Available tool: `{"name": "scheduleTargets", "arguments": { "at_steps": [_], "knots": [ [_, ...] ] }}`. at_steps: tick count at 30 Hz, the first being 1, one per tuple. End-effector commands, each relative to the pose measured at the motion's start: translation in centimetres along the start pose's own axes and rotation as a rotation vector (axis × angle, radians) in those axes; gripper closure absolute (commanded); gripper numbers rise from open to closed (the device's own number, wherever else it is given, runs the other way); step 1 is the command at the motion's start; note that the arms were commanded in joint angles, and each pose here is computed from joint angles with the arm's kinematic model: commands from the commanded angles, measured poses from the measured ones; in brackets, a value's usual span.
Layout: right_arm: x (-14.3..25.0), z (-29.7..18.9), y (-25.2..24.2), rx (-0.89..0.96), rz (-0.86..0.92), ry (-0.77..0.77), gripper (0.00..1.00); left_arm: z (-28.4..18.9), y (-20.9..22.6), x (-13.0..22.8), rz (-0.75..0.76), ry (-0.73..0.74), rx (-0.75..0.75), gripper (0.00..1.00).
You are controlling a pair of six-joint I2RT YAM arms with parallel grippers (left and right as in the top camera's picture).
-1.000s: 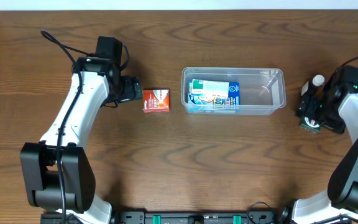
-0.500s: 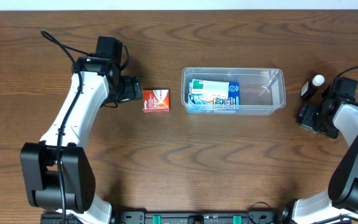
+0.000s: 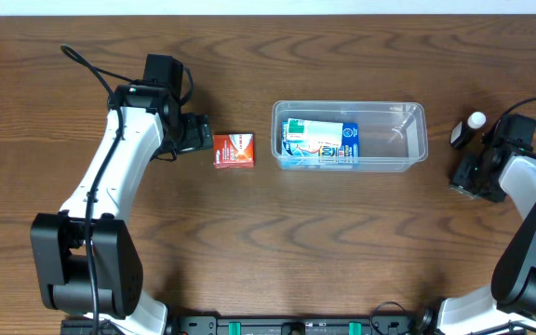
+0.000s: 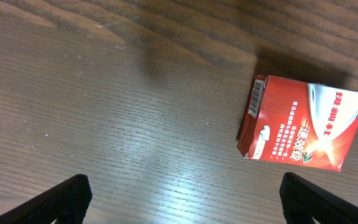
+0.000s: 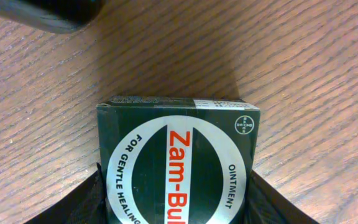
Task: Pack container
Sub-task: 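Lower the right gripper onto the green Zam-Buk tin and grasp it, then carry the Zam-Buk tin into the container and lower it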
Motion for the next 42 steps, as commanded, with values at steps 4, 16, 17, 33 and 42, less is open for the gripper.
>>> {"name": "scheduleTargets", "arguments": {
  "at_steps": [4,16,17,33,42],
  "knots": [
    [-0.8,-4.1,0.1,-0.043,-0.013,-0.071,0.46,0.3,0.3,0.0,0.012,0.005,-0.014,0.02],
    [-3.2,-20.6,4.5,-0.205,-0.12,-0.474,0.55,0.3,0.3,0.0,0.009,0.005,-0.014,0.02],
    [-3.3,-21.7,5.5,-0.225,-0.139,-0.496,0.55,0.3,0.3,0.0,0.008,0.006,-0.014,0.02],
    [-2.7,-19.3,26.9,-0.448,-0.514,-0.478,0.56,0.2,0.7,0.7,-0.002,0.039,-0.036,0.02],
    [-2.2,-14.6,30.6,-0.412,-0.546,-0.395,0.57,0.2,0.9,0.9,-0.001,0.053,-0.045,0.02]
  ]
}}
Point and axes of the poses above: each gripper's point midway between its finger pads, its own z axis out along the fingers, its own y axis along the line the jaws close on, x = y × z, the point moved 6 cm from there along -z, back along the fingers, and after that the axes turned 15 degrees about -z, right-handed, at the moved point
